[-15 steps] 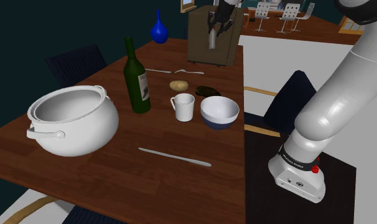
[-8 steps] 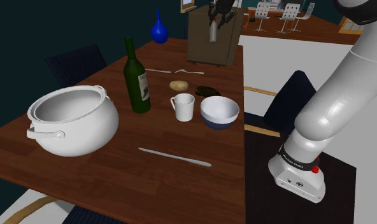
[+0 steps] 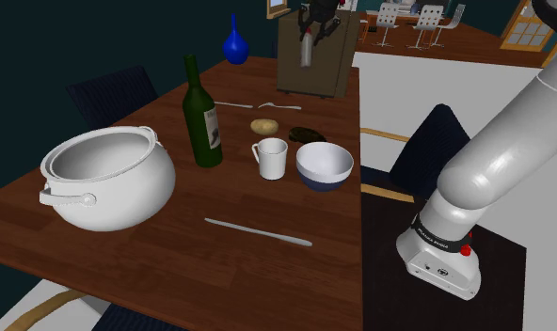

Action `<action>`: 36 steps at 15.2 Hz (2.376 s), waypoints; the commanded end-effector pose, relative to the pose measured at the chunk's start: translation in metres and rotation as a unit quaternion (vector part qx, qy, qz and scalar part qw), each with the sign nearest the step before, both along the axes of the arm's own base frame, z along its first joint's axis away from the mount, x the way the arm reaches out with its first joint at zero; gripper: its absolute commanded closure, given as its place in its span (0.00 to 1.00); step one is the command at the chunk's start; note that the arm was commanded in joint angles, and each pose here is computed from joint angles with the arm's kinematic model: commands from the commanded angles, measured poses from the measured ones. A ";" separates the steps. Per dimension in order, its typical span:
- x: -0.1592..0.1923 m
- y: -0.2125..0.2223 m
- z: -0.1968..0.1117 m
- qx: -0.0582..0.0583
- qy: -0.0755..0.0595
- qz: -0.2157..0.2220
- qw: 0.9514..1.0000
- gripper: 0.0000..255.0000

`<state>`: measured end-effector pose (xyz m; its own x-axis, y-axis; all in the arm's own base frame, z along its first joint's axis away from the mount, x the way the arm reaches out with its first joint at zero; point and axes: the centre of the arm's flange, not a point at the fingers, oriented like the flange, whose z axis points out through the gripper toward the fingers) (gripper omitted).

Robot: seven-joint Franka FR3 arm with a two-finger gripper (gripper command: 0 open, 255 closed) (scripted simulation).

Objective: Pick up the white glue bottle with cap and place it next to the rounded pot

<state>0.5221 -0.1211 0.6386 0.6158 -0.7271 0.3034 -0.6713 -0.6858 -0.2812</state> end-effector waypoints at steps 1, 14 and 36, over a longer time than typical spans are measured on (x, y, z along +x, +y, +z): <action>-0.008 0.024 0.001 0.000 0.000 -0.001 1.000 1.00; -0.052 0.190 0.001 0.000 0.000 -0.001 1.000 1.00; -0.125 0.471 0.001 0.000 0.000 -0.001 1.000 1.00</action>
<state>0.4007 0.3370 0.6387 0.6161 -0.7263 0.3047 -0.6710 -0.6866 -0.2800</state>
